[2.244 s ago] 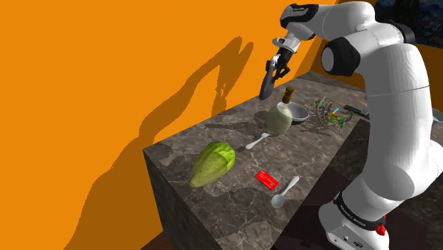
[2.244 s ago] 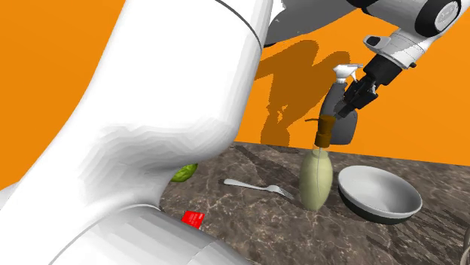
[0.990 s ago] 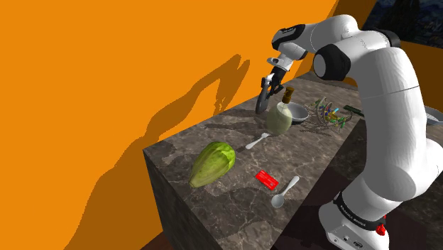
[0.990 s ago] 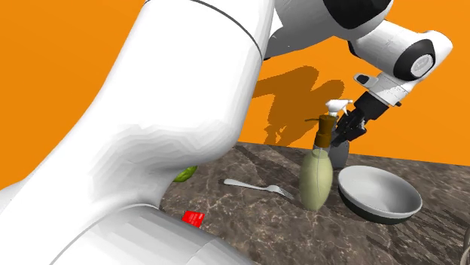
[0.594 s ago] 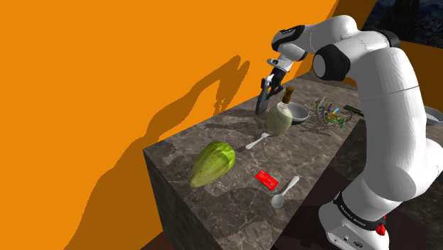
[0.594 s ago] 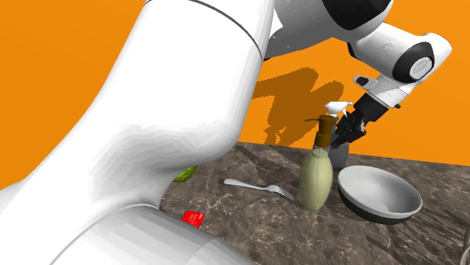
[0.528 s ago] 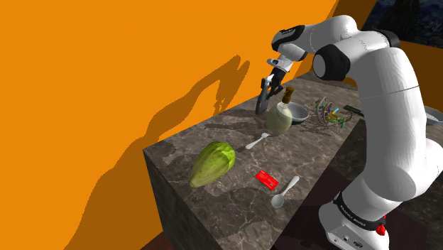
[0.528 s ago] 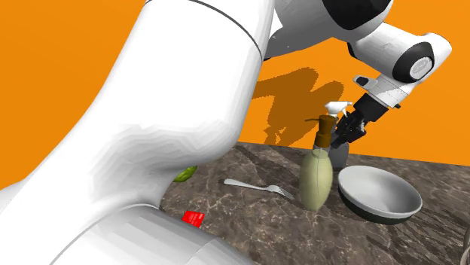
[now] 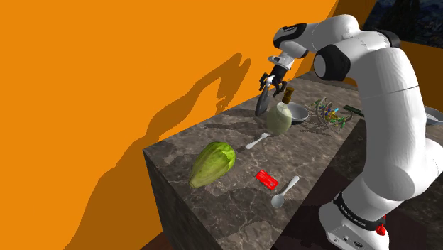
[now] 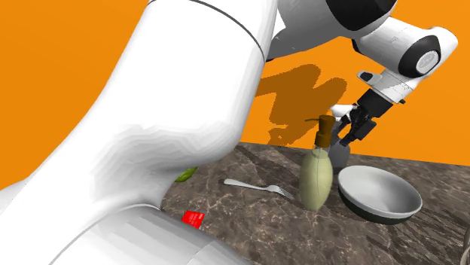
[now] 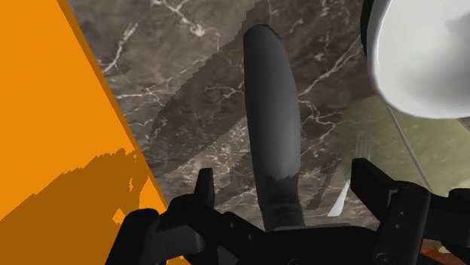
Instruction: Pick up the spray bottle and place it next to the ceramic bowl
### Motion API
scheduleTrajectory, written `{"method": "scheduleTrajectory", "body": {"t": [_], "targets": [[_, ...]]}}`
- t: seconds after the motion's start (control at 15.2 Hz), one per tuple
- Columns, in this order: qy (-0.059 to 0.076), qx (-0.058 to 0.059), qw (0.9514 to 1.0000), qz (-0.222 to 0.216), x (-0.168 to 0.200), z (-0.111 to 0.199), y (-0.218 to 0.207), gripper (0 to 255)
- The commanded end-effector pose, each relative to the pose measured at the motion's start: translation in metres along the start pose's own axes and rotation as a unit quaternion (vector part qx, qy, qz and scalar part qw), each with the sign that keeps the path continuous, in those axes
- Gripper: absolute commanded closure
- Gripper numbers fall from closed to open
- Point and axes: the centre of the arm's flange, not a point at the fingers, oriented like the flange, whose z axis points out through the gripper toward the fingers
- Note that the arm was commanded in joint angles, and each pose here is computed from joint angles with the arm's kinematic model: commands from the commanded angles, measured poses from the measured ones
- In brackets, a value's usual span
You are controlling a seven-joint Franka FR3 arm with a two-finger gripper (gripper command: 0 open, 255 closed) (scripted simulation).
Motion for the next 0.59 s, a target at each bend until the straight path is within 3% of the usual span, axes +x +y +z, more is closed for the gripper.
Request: {"method": "scheduleTrajectory", "body": {"t": [0.0,0.53], "targets": [[0.0,0.0,1.0,0.0,-0.001,-0.024,0.0,0],[0.0,0.0,1.0,0.0,-0.001,-0.035,0.0,0]]}}
